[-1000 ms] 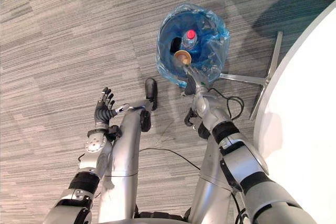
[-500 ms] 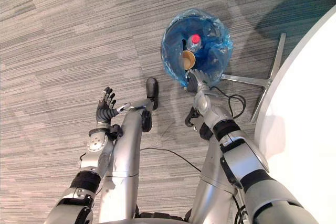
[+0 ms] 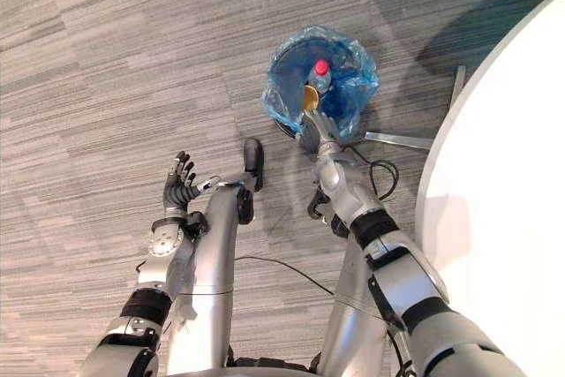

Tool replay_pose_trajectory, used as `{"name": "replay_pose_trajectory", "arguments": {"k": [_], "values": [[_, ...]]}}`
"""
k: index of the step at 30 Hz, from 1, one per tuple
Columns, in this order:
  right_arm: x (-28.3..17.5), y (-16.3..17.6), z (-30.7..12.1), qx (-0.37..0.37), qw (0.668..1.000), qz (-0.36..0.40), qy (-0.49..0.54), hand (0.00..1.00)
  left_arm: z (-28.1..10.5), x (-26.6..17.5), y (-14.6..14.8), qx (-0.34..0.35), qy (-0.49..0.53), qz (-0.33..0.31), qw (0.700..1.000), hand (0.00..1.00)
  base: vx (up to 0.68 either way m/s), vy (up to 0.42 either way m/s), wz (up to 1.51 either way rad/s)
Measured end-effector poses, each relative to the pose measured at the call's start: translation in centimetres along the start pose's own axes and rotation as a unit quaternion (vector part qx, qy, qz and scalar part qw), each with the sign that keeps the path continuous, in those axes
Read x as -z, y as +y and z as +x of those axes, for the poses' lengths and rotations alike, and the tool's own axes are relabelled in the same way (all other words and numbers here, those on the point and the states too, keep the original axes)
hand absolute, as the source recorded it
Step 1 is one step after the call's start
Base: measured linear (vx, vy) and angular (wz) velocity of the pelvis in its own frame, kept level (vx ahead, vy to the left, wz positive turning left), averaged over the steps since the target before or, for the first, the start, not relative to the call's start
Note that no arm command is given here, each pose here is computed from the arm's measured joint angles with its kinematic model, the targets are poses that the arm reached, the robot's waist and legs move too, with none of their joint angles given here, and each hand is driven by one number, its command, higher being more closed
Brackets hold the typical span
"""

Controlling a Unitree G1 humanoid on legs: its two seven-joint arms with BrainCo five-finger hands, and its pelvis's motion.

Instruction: Gather rubbish on tea table into small bin, then transfer packed bag to large trash can.

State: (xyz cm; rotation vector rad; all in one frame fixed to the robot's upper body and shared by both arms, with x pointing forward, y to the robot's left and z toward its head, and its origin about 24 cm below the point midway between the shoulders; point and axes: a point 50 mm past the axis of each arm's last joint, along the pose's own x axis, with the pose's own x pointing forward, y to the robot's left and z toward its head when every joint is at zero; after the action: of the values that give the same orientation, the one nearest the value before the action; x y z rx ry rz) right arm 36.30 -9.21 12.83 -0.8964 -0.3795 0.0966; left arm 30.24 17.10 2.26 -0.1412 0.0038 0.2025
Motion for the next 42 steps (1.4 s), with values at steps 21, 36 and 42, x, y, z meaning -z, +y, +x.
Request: {"name": "replay_pose_trajectory", "arguments": {"k": [21, 36, 42], "values": [[-2.9, 4.1, -9.1, 0.006, 0.964, 0.265, 0.001, 1.0, -6.4, 6.4, 1.6, 0.019, 0.126, 0.051, 0.991, 0.0, 0.06, -0.009, 0.01], [-1.6, 7.1, -13.1, -0.109, 0.932, 0.345, 0.036, 1.0, -11.8, 8.6, 2.1, 0.099, 0.175, 0.116, 0.973, 0.0, 0.13, 0.022, -0.05], [-2.1, 6.7, -13.4, -0.13, 0.912, 0.388, 0.016, 1.0, -12.2, 5.4, 1.0, 0.128, 0.098, 0.104, 0.981, 0.0, 0.0, 0.021, -0.11]]}}
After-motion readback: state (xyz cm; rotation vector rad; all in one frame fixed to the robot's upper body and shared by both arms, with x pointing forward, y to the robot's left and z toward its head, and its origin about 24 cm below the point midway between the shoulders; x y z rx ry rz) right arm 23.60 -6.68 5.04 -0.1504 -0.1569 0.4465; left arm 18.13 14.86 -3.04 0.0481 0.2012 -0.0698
